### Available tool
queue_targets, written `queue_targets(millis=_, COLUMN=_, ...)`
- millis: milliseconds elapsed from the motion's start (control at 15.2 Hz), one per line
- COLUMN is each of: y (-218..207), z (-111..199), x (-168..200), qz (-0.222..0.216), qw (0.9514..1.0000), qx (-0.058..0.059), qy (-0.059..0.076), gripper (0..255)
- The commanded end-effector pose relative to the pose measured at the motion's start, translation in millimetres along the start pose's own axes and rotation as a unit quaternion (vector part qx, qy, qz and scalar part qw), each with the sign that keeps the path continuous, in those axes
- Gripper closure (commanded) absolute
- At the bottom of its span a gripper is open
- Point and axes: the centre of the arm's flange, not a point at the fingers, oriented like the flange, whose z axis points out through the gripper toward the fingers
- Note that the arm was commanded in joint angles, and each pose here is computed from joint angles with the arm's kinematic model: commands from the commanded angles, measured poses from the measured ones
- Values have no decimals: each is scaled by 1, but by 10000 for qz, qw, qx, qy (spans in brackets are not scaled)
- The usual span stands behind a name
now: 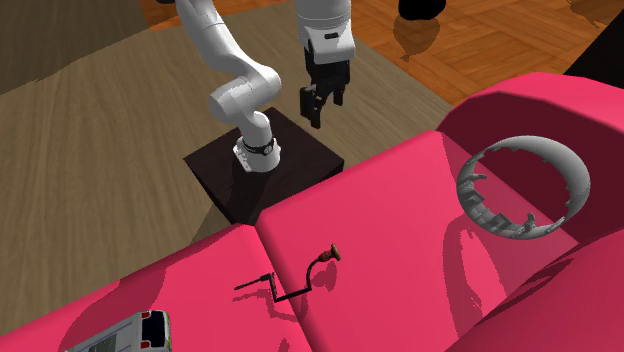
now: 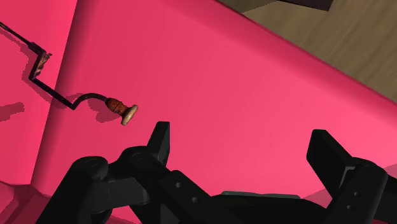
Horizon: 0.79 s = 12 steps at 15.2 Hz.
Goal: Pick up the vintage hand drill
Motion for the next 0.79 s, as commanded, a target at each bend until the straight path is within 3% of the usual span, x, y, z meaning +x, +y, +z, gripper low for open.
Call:
queue_targets(millis=0, y=0, z=0, x=0, qz=0, qw=10000, qx=0, qy=0, gripper=0)
queue_targets(millis=726, y=116, z=91, x=3, qz=-305, qw=9995, qx=91, qy=-71, gripper=0)
